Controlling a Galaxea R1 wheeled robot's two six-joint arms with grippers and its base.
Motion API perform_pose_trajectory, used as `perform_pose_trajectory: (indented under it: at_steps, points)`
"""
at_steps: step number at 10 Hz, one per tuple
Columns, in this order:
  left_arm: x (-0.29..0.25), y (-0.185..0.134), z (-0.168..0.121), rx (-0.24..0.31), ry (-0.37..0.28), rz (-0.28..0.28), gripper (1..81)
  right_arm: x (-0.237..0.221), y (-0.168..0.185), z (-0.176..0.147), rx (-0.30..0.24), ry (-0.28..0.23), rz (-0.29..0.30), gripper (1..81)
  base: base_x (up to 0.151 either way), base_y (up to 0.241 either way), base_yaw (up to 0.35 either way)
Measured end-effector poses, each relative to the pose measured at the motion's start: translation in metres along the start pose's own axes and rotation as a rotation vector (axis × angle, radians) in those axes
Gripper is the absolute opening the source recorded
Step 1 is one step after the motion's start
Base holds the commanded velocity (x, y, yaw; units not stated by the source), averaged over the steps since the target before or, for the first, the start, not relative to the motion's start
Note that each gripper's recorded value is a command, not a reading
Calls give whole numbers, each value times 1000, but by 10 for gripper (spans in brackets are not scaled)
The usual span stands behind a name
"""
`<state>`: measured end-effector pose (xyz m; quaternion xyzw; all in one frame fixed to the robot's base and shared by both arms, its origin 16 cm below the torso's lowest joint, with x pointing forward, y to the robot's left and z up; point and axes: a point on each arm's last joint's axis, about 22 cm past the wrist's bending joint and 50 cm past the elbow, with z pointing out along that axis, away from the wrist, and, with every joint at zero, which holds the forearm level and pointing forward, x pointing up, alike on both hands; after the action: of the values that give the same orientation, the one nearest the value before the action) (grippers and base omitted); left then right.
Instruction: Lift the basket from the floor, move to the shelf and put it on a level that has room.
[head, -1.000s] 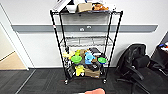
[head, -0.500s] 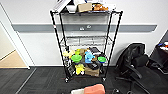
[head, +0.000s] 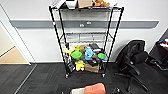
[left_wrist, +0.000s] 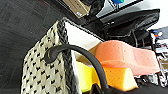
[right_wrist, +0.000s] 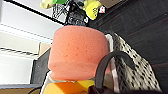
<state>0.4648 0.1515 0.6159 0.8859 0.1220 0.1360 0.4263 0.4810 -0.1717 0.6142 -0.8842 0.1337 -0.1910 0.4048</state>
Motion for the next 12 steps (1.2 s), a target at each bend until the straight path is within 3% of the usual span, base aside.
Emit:
perform_pose_trajectory:
  at_steps: [3,12]
  points:
    - [-12,6,-11,0,-6,-6,10,-12,-8,-12,4,-9,9,10,0,0,0]
    - [-33,68,-78,-44,57,79,10,-25,-84,-79,84,56,-75,10,0,0,0]
